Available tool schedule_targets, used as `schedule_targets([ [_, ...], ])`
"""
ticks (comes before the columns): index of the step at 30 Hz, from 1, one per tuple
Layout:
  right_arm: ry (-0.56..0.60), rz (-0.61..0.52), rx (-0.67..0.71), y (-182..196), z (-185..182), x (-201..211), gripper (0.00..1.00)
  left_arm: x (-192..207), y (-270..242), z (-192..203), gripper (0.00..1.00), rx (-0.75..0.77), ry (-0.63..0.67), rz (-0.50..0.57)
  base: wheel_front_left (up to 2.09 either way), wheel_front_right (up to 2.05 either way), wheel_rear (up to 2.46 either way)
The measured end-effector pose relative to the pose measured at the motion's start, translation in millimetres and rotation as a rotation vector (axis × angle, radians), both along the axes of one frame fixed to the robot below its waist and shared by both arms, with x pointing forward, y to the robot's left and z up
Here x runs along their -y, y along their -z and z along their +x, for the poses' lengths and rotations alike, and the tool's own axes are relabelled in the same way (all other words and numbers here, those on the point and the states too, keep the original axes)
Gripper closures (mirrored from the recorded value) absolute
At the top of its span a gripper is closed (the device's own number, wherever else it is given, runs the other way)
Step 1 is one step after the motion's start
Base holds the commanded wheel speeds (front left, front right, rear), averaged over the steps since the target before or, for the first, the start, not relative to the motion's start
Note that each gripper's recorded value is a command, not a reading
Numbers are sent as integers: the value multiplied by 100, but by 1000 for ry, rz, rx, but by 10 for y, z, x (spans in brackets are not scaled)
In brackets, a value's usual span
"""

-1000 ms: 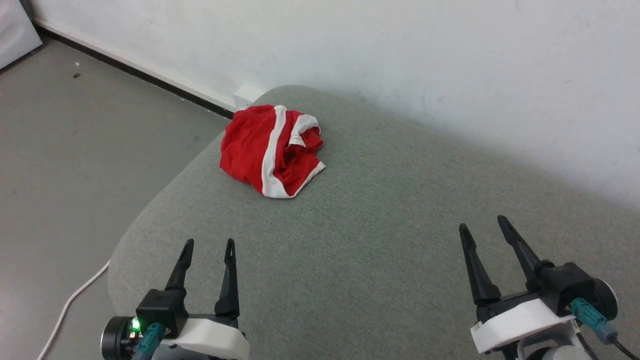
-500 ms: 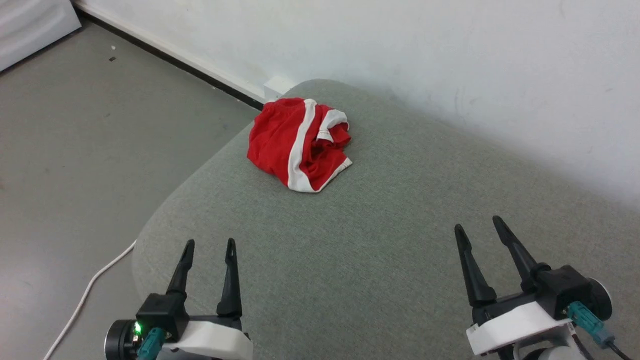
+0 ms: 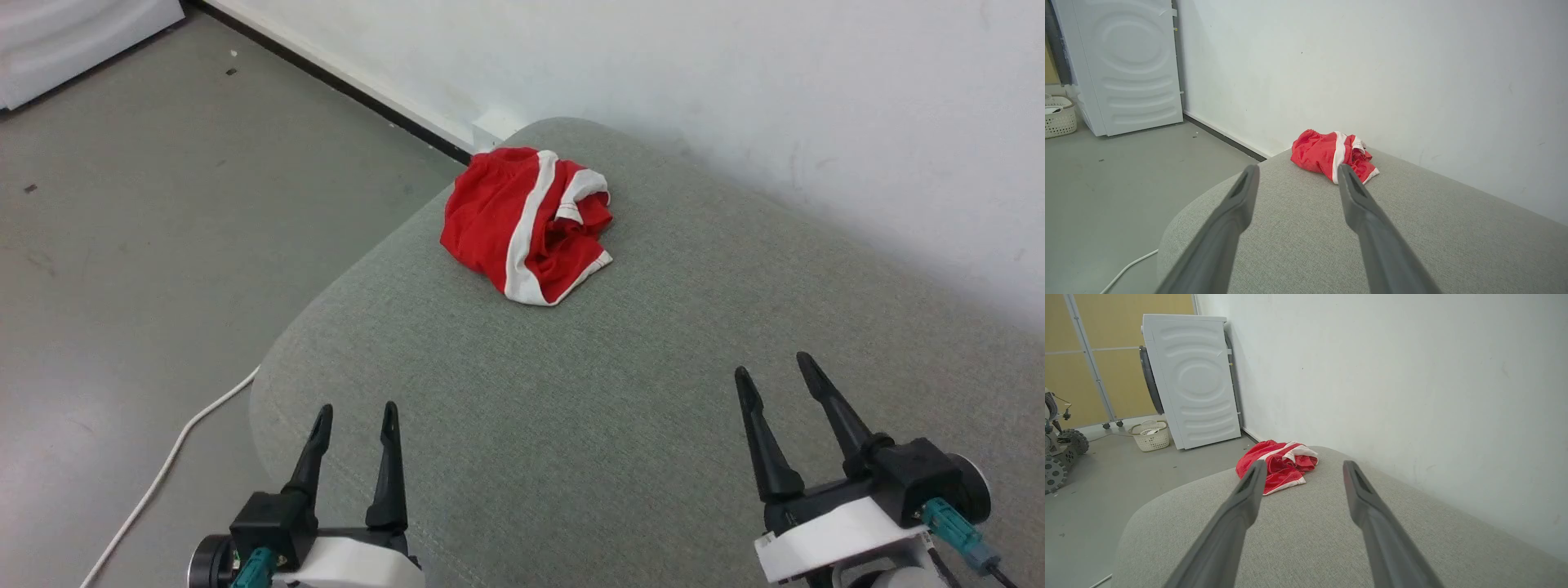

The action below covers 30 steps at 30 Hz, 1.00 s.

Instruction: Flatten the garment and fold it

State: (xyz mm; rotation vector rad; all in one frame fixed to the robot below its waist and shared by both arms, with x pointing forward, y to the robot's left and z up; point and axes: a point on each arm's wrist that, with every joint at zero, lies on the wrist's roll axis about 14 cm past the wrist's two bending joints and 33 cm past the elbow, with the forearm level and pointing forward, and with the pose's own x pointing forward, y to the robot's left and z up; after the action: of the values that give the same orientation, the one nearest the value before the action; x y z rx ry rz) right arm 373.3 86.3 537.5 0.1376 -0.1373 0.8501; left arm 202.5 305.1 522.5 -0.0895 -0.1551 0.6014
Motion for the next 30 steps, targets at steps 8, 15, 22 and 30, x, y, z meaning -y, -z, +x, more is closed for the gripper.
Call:
schedule_targets([
  [8, -3, -4, -19, 89, 32, -16, 0, 32, 25, 17, 0, -5, 2, -12, 0, 0, 0],
  [15, 45, -41, -11, 216, 193, 116, 0, 86, -3, 285, 0, -3, 71, -24, 0, 0, 0],
  [22, 83, -37, 20, 242, 457, 283, 0, -68, 77, 929, 0, -130, 194, 24, 0, 0, 0],
  [30, 167, -22, 39, 257, 812, 608, 0, -377, 232, 1834, 0, -392, 303, -4, 0, 0, 0],
])
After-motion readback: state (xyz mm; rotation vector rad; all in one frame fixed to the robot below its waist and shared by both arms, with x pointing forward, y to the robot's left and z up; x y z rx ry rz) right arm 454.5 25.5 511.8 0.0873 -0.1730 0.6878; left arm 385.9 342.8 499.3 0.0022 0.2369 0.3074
